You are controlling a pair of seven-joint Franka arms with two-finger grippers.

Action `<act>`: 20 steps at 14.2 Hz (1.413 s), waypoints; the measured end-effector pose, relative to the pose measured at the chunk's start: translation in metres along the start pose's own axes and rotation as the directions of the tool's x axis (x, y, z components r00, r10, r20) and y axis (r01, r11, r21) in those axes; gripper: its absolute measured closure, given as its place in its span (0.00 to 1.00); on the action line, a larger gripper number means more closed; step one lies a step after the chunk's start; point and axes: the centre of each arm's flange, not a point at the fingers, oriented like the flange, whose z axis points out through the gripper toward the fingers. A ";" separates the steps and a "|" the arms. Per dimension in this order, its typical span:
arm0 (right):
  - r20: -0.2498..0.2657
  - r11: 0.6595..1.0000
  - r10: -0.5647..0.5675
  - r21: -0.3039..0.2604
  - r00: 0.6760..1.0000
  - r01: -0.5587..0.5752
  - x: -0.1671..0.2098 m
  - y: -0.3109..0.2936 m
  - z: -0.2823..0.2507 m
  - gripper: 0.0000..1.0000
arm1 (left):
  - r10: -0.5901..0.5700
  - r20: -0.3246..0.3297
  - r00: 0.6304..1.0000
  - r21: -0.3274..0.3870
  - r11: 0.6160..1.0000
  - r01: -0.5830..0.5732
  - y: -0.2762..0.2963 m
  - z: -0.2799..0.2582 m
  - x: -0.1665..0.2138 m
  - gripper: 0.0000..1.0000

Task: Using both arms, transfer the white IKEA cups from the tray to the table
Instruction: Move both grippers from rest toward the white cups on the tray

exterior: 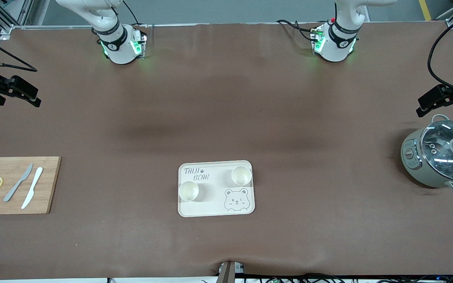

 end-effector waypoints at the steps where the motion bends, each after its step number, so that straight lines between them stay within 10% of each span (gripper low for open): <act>1: 0.001 1.000 0.000 0.000 1.000 0.000 0.000 0.000 0.000 0.00 | 0.000 0.001 1.000 0.000 1.000 0.000 0.000 0.000 0.000 0.00; 12: 0.012 1.000 -0.013 0.003 1.000 0.013 0.002 -0.008 0.007 0.00 | -0.009 0.086 0.996 0.014 1.000 0.008 0.001 0.040 0.010 0.00; 20: 0.038 0.991 0.074 0.106 0.997 -0.077 0.041 -0.065 0.035 0.00 | -0.043 0.147 0.988 -0.077 0.996 0.055 0.059 0.121 0.041 0.00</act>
